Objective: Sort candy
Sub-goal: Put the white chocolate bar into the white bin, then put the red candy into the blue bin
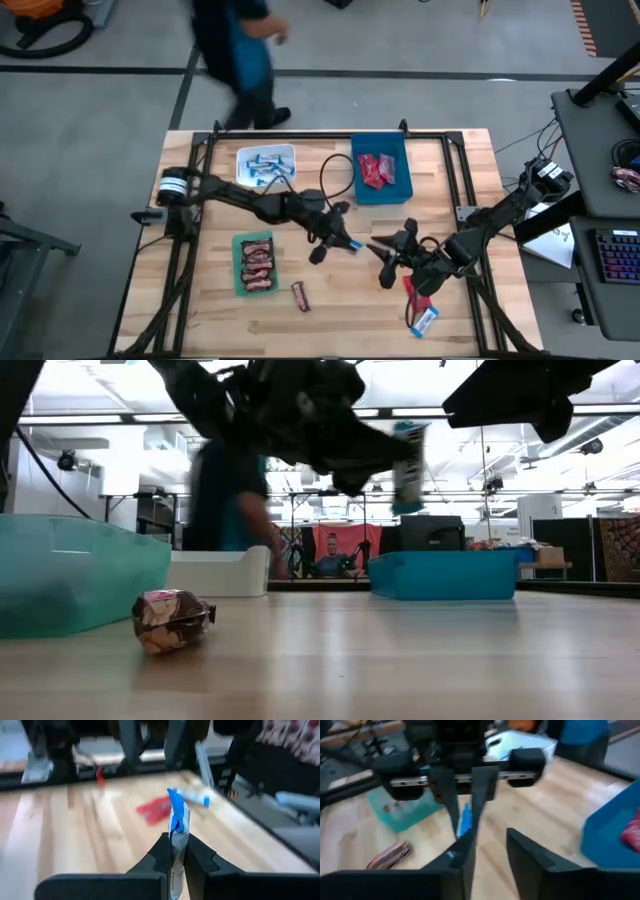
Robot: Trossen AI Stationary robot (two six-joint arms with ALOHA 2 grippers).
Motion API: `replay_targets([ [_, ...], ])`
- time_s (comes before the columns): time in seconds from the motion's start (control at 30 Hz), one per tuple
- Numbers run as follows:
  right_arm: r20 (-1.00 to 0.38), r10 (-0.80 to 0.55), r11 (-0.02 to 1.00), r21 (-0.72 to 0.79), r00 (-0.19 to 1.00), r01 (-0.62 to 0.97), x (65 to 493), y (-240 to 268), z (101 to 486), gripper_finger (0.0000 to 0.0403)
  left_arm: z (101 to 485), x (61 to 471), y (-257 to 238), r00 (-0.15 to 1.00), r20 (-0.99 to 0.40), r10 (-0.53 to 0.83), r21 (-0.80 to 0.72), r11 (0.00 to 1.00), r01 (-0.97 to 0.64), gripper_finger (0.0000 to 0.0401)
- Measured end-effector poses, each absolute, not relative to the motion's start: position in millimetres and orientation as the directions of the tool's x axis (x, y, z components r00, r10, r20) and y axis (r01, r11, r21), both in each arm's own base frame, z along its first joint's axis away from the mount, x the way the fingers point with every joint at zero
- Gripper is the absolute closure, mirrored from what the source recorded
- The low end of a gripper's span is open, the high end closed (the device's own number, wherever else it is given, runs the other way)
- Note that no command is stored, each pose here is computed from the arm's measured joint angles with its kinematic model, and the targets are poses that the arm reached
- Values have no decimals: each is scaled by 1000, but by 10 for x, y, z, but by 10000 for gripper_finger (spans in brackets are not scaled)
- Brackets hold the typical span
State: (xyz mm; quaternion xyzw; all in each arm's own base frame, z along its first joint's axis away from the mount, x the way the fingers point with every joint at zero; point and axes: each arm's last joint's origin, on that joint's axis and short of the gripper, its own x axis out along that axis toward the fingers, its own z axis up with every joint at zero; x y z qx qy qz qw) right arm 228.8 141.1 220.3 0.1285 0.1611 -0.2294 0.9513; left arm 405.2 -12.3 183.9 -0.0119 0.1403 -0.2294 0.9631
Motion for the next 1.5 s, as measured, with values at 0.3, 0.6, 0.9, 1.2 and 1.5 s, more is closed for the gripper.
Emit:
replay_targets([
  [0.3, -325, -460, 826, 186, 827, 532, 2304, 1373, 2216, 232, 2273, 3428, 324, 751, -658, -56, 50, 992, 118, 394],
  [0.6, -352, -508, 799, 148, 786, 583, 2429, 1255, 2099, 235, 2716, 2669, 914, 534, -739, 410, 331, 912, -242, 393],
  [0.9, -379, -513, 792, 138, 771, 595, 2487, 1230, 2006, 230, 2515, 2274, 1487, 314, -815, 488, 315, 826, -467, 381],
  [1.2, -383, -506, 787, 162, 773, 596, 2487, 1233, 2005, 209, 2379, 2224, 1610, 258, -837, 482, 317, 813, -489, 321],
  [1.5, -415, -464, 784, 220, 783, 581, 2495, 1239, 1997, 207, 2447, 2233, 1513, 296, -822, 487, 271, 791, -549, 310],
])
